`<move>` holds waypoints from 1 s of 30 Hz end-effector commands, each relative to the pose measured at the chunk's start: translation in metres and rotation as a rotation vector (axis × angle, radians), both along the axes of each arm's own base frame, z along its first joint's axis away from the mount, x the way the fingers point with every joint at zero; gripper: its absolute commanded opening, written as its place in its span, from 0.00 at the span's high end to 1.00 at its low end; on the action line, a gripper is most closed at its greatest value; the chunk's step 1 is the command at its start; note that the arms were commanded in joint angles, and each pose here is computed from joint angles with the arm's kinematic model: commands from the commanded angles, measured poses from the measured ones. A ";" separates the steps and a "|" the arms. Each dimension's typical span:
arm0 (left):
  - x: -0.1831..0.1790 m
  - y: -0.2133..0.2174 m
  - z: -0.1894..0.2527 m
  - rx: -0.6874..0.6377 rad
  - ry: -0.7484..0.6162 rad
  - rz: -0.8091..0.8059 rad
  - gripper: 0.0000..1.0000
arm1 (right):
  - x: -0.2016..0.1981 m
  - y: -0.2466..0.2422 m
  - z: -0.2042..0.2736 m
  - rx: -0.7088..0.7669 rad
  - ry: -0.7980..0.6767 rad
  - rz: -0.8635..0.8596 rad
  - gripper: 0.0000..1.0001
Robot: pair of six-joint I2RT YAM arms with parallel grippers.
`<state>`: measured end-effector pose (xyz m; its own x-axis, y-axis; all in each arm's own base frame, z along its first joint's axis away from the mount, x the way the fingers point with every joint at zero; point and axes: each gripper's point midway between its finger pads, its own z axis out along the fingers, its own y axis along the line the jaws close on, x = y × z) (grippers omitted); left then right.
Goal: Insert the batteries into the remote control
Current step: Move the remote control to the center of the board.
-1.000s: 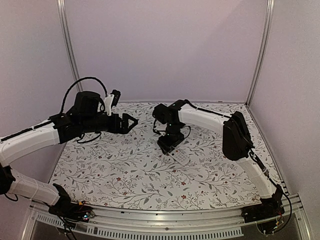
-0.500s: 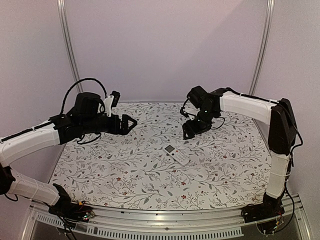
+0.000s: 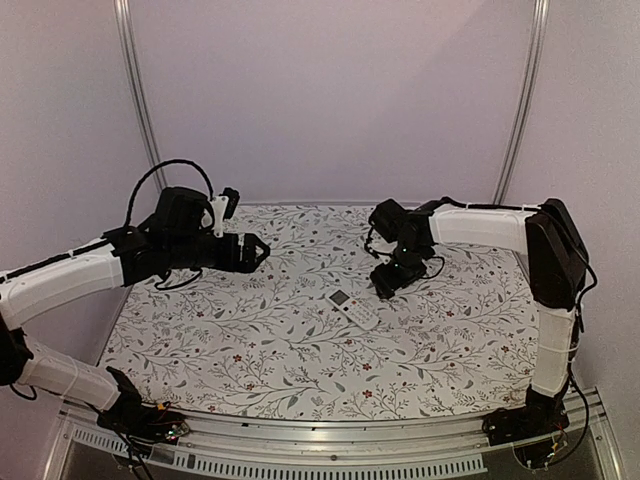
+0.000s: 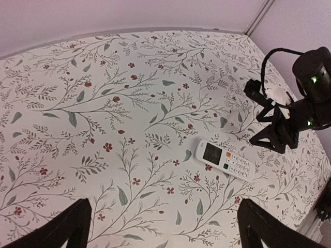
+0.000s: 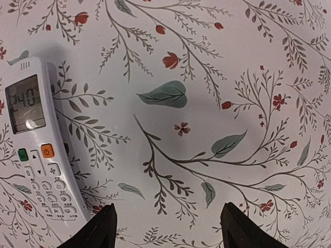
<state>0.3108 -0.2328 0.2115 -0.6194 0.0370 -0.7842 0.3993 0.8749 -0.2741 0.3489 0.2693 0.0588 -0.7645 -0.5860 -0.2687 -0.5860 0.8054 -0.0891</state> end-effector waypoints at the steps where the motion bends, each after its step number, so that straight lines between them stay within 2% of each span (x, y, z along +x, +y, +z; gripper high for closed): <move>1: 0.007 0.009 -0.001 0.027 0.016 0.053 0.00 | -0.003 0.001 -0.021 -0.045 0.007 0.017 0.30; 11: 0.008 0.007 -0.002 0.024 0.023 0.046 0.00 | -0.033 0.016 -0.047 -0.033 0.103 0.082 0.31; 21: 0.011 0.000 -0.010 0.017 0.054 0.038 0.01 | -0.071 0.057 -0.040 0.123 0.179 0.139 0.31; 30: 0.012 -0.013 -0.018 -0.010 0.092 0.000 0.00 | -0.080 0.075 -0.026 0.248 0.216 0.145 0.30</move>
